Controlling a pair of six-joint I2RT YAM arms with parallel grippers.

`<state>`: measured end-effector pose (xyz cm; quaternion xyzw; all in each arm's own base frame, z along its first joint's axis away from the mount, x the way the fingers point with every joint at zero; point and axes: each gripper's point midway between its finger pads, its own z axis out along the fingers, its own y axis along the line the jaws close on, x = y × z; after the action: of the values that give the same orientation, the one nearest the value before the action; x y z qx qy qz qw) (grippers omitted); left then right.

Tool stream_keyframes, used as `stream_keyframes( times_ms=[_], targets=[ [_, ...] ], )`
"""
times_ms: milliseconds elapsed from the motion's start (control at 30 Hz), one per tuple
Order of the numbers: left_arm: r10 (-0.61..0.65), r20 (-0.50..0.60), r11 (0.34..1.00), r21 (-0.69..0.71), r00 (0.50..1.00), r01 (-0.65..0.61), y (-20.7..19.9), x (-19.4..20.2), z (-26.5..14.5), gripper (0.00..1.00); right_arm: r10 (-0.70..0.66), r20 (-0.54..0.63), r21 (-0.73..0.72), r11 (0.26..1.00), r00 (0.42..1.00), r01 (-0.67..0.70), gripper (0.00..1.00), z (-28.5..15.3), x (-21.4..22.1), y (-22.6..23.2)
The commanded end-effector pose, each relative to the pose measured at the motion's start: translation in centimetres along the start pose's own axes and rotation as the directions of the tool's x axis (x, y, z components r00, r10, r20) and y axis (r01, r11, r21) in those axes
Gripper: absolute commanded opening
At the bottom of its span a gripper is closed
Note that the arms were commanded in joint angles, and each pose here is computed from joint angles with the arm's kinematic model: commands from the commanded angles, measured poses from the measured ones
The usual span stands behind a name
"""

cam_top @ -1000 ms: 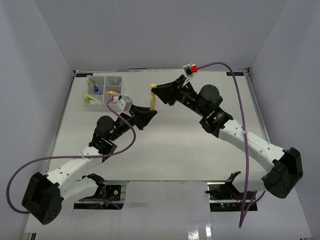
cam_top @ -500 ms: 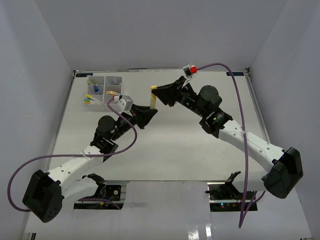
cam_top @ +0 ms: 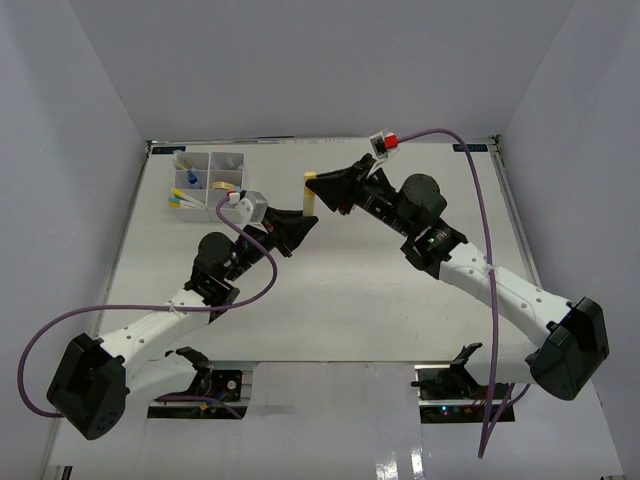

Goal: Sort the stationery into containers
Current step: Close the pen cap on the pen.

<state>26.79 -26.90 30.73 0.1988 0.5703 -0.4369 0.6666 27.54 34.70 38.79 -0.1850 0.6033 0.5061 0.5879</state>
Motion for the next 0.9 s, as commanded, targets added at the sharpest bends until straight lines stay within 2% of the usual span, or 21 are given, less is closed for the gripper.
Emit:
stream_keyframes(
  times_ms=[0, 500, 733, 867],
  targets=[
    [0.045, 0.108, 0.999, 0.015, 0.993, -0.047, -0.7, -3.4, 0.6, 0.0, -0.014, 0.052, -0.011, 1.0, 0.999, 0.014, 0.08, -0.5, -1.6, 0.7],
    [0.121, 0.093, 0.984, 0.117, 0.988, -0.132, -2.2, -3.0, 0.7, 0.0, -0.084, 0.029, -0.079, 0.993, 0.996, 0.086, 0.18, -1.3, -1.4, 2.0],
    [0.167, 0.096, 0.976, 0.124, 0.981, -0.178, -2.4, -3.1, 0.3, 0.0, -0.092, 0.041, -0.073, 0.993, 0.995, 0.095, 0.26, -1.9, -1.8, 2.1],
    [0.174, 0.115, 0.975, 0.117, 0.978, -0.187, -2.3, -3.3, 0.1, 0.0, -0.101, 0.049, -0.074, 0.992, 0.994, 0.105, 0.27, -2.1, -2.1, 2.2]
  ],
)
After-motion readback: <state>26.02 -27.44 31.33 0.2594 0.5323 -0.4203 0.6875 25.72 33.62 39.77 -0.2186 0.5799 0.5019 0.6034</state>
